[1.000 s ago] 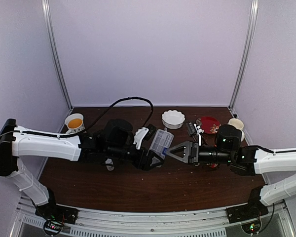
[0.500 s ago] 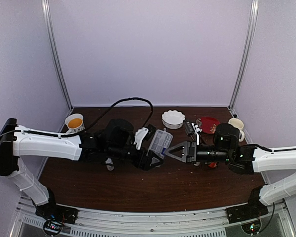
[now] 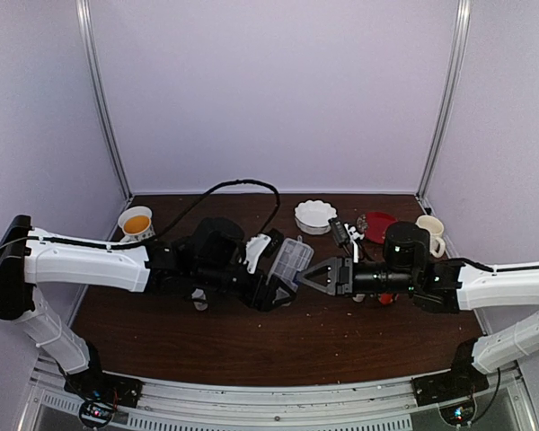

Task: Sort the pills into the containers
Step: Open the pill container.

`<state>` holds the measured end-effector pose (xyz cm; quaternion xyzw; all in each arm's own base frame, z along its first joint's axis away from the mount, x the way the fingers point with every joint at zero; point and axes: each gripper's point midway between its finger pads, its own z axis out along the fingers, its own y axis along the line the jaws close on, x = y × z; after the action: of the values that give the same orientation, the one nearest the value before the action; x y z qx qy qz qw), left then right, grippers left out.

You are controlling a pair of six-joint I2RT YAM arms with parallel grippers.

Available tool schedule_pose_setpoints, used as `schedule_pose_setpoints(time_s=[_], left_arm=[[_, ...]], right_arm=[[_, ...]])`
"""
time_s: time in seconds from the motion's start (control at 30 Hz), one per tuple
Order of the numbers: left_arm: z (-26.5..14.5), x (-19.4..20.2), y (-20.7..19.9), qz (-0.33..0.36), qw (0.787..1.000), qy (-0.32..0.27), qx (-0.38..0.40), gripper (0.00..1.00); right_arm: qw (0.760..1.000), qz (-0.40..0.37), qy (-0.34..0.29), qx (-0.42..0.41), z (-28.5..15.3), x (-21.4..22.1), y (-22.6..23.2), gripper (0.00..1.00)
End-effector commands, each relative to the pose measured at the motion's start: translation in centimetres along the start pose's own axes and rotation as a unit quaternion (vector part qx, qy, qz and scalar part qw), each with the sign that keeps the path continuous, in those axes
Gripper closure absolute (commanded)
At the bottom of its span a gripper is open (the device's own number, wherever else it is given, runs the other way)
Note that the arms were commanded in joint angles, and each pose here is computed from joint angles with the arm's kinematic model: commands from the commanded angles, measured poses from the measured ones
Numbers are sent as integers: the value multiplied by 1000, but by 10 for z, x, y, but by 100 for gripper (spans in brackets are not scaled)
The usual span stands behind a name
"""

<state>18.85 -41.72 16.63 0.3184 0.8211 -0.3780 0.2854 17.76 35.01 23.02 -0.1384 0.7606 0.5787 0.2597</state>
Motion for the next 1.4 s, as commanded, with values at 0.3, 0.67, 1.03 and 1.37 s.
schedule_pose_setpoints(time_s=[0.3,0.67,1.03,1.37], left_arm=[[-1,-15,-10,22,1000,-18,2,33],[-4,-15,-8,25,999,-20,-9,30],[-3,-13,-5,25,999,-17,-16,27],[-32,-23,14,8,994,-85,-72,2]], right_arm=[[999,-4,-3,32,8,-7,-7,76],[998,1,1,56,11,-5,-18,77],[999,1,2,40,11,-5,-11,99],[998,21,-46,39,3,-23,-5,100]])
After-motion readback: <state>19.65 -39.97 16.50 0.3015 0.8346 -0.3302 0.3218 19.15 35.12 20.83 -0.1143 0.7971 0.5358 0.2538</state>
